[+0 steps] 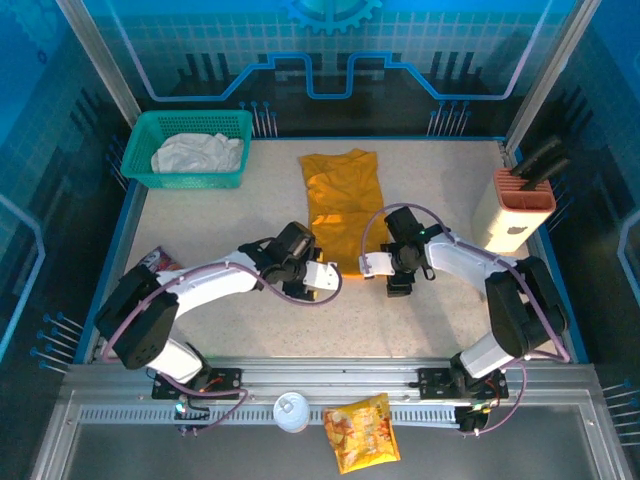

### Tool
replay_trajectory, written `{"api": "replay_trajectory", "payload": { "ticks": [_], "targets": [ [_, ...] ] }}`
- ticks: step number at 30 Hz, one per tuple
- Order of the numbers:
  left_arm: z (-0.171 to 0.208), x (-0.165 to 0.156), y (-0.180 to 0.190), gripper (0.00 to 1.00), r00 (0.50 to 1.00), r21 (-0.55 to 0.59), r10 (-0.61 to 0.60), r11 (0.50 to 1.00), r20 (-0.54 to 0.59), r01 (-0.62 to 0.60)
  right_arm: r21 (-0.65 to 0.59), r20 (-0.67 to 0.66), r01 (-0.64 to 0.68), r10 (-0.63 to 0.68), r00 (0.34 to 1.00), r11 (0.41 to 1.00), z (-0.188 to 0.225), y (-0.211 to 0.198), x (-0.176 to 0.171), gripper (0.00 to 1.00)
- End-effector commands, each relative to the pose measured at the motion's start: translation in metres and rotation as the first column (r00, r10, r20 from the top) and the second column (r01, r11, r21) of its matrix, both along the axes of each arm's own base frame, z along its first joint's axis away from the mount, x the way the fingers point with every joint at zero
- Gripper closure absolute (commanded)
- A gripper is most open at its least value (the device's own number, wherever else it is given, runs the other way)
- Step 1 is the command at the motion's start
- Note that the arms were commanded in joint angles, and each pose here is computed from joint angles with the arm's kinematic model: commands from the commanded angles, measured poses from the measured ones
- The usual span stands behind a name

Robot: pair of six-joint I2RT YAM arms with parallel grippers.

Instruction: Fold and stack the t-shirts

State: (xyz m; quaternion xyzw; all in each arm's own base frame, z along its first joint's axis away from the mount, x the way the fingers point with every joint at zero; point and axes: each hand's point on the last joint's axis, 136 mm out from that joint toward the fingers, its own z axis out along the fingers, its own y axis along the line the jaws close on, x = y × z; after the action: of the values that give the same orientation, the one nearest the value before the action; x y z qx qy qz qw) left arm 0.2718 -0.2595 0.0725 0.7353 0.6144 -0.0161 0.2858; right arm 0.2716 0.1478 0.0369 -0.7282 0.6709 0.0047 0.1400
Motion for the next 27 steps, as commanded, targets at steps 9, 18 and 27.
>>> {"api": "replay_trajectory", "payload": {
  "ticks": [9,18,27],
  "targets": [
    [-0.024,0.032,-0.013,0.23,1.0,0.036,0.002,0.999,-0.013,-0.002,-0.034,-0.026,-0.041,0.04,0.999,0.999,-0.016,0.01,0.011,0.23],
    [-0.058,0.042,-0.006,0.24,0.996,0.121,0.006,0.993,-0.088,0.005,-0.052,-0.053,-0.045,0.042,0.998,0.998,-0.025,0.012,0.02,0.34],
    [-0.076,0.056,-0.001,0.57,0.994,0.185,0.059,0.982,-0.093,-0.041,-0.051,-0.048,-0.018,0.016,0.999,0.999,-0.029,0.016,0.029,0.61]
  ]
}}
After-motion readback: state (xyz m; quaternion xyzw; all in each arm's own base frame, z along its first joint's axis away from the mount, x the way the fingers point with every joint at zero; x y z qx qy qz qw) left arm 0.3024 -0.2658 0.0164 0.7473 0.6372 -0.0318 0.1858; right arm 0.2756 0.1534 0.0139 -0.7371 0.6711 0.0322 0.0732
